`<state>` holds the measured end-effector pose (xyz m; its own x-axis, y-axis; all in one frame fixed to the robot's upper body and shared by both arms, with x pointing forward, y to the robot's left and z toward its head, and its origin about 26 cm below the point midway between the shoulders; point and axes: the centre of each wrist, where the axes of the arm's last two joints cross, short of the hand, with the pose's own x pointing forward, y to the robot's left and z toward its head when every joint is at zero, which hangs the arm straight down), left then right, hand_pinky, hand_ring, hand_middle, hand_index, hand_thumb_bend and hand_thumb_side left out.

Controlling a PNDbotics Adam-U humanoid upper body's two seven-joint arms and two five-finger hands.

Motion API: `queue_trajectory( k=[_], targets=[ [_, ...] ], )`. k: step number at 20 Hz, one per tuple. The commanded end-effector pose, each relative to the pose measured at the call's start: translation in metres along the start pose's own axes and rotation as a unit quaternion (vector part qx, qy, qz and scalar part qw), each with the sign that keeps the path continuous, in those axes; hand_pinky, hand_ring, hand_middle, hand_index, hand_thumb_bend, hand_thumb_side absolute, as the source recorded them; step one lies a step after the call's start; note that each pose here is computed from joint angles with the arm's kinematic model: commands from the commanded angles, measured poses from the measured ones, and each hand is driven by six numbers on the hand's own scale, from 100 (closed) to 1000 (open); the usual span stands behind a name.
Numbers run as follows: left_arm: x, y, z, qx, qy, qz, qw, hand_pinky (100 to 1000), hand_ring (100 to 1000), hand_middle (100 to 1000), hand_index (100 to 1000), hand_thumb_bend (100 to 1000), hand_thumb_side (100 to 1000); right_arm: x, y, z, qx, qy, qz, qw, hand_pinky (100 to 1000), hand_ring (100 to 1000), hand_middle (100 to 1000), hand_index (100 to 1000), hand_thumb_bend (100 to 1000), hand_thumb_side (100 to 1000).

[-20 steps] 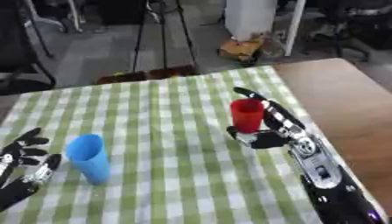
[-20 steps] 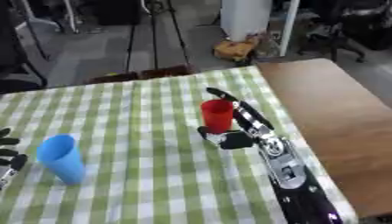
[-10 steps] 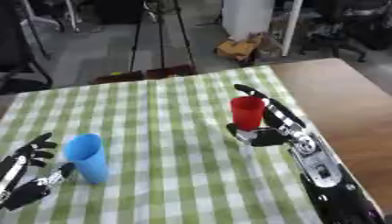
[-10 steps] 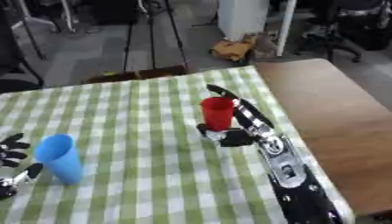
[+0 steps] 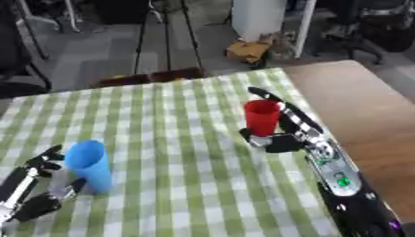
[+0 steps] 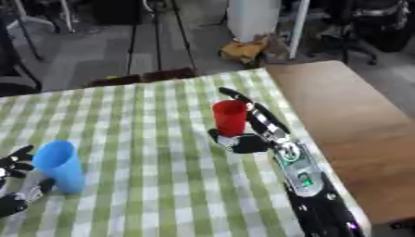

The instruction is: Pour the contents of one cup into another cup.

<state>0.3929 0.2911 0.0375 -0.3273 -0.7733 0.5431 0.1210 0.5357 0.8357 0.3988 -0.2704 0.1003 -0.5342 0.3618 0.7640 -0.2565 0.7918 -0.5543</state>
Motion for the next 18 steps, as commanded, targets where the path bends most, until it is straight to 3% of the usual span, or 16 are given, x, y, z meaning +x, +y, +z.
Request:
queue_trajectory(
  k=[1, 18],
  targets=[
    [0.001, 0.008, -0.007, 0.013, -0.005, -0.016, 1.000, 732, 760, 790, 968, 566, 691, 0.007, -0.006, -0.005, -0.005, -0.013, 0.007, 1.000, 735, 275, 475, 996, 130, 100],
    [0.001, -0.004, -0.014, 0.004, -0.016, -0.019, 1.000, 740, 762, 789, 968, 563, 732, 0.009, -0.004, -0.006, -0.007, -0.017, 0.004, 1.000, 736, 276, 474, 995, 126, 100]
  ],
)
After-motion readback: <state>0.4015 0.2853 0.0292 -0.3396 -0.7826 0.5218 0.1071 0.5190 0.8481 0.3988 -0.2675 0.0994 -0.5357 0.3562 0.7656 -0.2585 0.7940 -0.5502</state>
